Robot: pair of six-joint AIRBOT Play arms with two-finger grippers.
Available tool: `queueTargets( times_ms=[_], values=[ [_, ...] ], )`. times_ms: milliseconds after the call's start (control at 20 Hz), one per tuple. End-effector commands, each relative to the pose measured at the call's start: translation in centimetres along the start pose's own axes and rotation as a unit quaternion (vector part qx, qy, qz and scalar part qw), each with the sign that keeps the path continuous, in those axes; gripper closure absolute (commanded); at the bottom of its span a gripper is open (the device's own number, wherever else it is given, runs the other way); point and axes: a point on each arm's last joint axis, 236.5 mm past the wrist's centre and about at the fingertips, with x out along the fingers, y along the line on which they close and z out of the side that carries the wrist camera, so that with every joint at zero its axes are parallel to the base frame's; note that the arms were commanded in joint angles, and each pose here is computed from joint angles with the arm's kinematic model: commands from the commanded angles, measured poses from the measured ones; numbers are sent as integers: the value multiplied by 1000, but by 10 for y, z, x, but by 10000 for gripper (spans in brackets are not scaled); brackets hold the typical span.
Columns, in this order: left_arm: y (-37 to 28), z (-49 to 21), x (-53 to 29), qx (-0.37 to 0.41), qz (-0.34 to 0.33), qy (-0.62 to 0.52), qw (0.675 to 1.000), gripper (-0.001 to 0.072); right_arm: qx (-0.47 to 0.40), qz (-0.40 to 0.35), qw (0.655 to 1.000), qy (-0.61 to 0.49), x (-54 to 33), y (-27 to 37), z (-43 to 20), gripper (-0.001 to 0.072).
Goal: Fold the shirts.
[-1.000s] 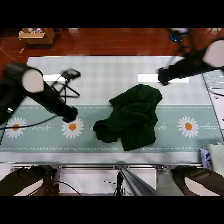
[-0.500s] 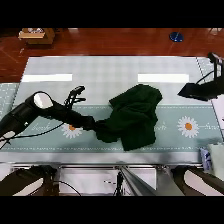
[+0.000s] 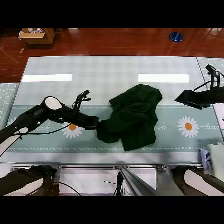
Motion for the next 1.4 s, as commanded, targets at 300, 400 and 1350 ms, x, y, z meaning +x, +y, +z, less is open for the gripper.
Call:
queueTargets(
  times_ms=[300, 400, 1350],
  values=[
    [-2, -8, 4, -7, -11, 20, 1000, 685, 4, 107, 982, 157, 71, 35, -53, 191],
    [-3, -8, 4, -7, -11, 20, 1000, 685, -10, 114, 974, 194, 75, 36, -81, 198],
    [-57, 54, -68, 78, -28, -101, 991, 689, -85, 225, 968, 77, 46, 151, -89, 677]
  ],
)
